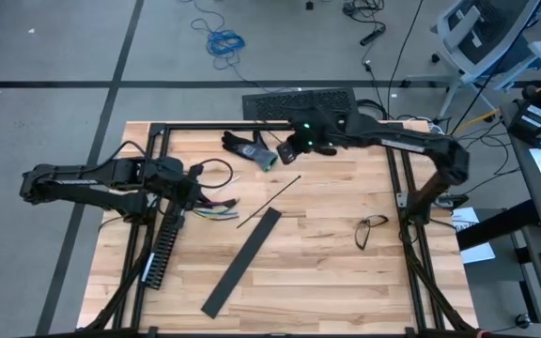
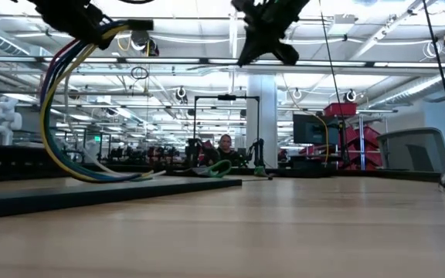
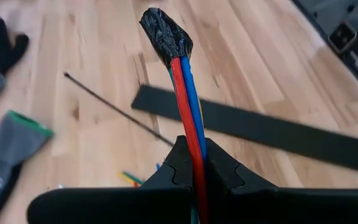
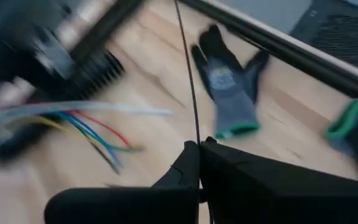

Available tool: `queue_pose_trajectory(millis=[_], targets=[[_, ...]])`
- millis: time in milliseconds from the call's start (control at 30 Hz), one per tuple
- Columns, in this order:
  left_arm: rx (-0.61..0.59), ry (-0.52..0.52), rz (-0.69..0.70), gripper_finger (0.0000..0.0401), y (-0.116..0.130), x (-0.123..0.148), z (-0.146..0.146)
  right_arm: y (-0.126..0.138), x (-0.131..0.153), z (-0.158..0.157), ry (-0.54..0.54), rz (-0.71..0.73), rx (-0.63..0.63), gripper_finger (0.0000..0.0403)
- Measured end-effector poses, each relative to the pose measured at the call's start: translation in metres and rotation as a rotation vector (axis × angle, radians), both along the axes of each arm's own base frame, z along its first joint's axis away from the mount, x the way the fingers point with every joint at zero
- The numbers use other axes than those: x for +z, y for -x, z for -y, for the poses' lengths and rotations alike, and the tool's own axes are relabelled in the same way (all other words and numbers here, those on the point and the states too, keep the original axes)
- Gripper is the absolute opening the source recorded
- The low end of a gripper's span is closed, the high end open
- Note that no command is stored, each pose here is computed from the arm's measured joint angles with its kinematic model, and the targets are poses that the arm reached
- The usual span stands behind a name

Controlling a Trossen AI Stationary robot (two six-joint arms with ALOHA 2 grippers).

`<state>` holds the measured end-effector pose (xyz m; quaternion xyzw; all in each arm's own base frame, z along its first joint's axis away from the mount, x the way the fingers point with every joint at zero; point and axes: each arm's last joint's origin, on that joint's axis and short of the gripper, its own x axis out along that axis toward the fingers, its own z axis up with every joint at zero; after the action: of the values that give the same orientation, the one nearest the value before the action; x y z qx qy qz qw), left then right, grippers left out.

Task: Ziptie cables
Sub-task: Insert the cable wire into the zip tie

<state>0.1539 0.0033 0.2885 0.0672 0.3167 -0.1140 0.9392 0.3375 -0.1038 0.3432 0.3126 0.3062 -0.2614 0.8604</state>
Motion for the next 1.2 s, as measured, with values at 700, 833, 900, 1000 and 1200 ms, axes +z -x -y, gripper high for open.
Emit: queue_pose_trajectory(millis=[700, 833, 900, 1000, 1200], targets=[[0.003, 0.138, 0.126, 0.0014, -0.061, -0.007, -0.001, -0.034, -0.091, -0.125, -0.285, 0.982, -0.076, 0.0], [0.012, 0.136, 0.118, 0.0014, -0.057, -0.006, 0.0, -0.033, -0.091, -0.132, -0.26, 0.979, -0.069, 0.0], [0.008, 0.135, 0.137, 0.0014, -0.055, -0.003, 0.001, -0.033, -0.091, -0.132, -0.253, 0.97, -0.068, 0.0], [0.015, 0.144, 0.136, 0.0014, -0.053, -0.002, 0.001, -0.033, -0.093, -0.132, -0.24, 0.955, -0.072, 0.0], [0.026, 0.152, 0.138, 0.0014, -0.052, -0.001, 0.001, -0.033, -0.094, -0.13, -0.207, 0.941, -0.093, 0.0]])
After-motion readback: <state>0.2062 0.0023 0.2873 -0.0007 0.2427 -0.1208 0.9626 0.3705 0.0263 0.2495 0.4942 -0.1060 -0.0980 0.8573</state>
